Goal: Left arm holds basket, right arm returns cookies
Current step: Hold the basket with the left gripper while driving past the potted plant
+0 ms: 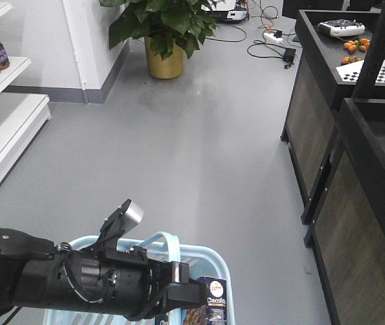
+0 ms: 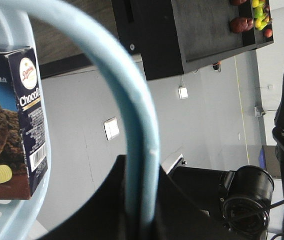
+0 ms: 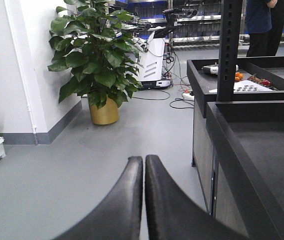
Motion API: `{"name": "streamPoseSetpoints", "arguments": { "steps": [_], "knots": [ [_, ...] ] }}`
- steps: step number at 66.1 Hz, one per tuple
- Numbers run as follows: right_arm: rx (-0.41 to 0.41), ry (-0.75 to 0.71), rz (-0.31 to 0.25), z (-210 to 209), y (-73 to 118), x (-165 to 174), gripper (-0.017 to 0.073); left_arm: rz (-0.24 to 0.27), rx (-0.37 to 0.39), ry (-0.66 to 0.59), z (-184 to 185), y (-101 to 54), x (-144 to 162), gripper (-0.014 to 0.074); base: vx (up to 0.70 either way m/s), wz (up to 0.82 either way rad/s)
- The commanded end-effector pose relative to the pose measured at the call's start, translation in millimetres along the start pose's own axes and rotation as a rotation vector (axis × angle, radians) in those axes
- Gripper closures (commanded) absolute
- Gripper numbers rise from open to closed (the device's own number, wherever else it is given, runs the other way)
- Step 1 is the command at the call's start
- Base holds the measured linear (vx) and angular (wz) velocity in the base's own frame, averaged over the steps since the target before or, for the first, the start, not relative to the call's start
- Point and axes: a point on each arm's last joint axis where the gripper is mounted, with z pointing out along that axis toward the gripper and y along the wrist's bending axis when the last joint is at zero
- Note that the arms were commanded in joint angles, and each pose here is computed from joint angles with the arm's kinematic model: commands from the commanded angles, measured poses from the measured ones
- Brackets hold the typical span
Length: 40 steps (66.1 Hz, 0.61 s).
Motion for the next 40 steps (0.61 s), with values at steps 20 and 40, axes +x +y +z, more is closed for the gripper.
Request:
{"name": "streamPoseSetpoints", "arguments": {
  "steps": [20, 40],
  "knots": [
    [0.001, -0.09, -0.012, -1.1, 0.1, -7.1, 0.0567, -0.009, 0.118, -0.03, -7.6, -23.9, -4.2, 0.06, 0.26, -0.03],
    [0.001, -0.09, -0.012, -1.1, 0.1, -7.1, 0.0567, -0.009, 0.118, -0.03, -7.6, -23.9, -4.2, 0.06, 0.25, -0.05]
  ]
}}
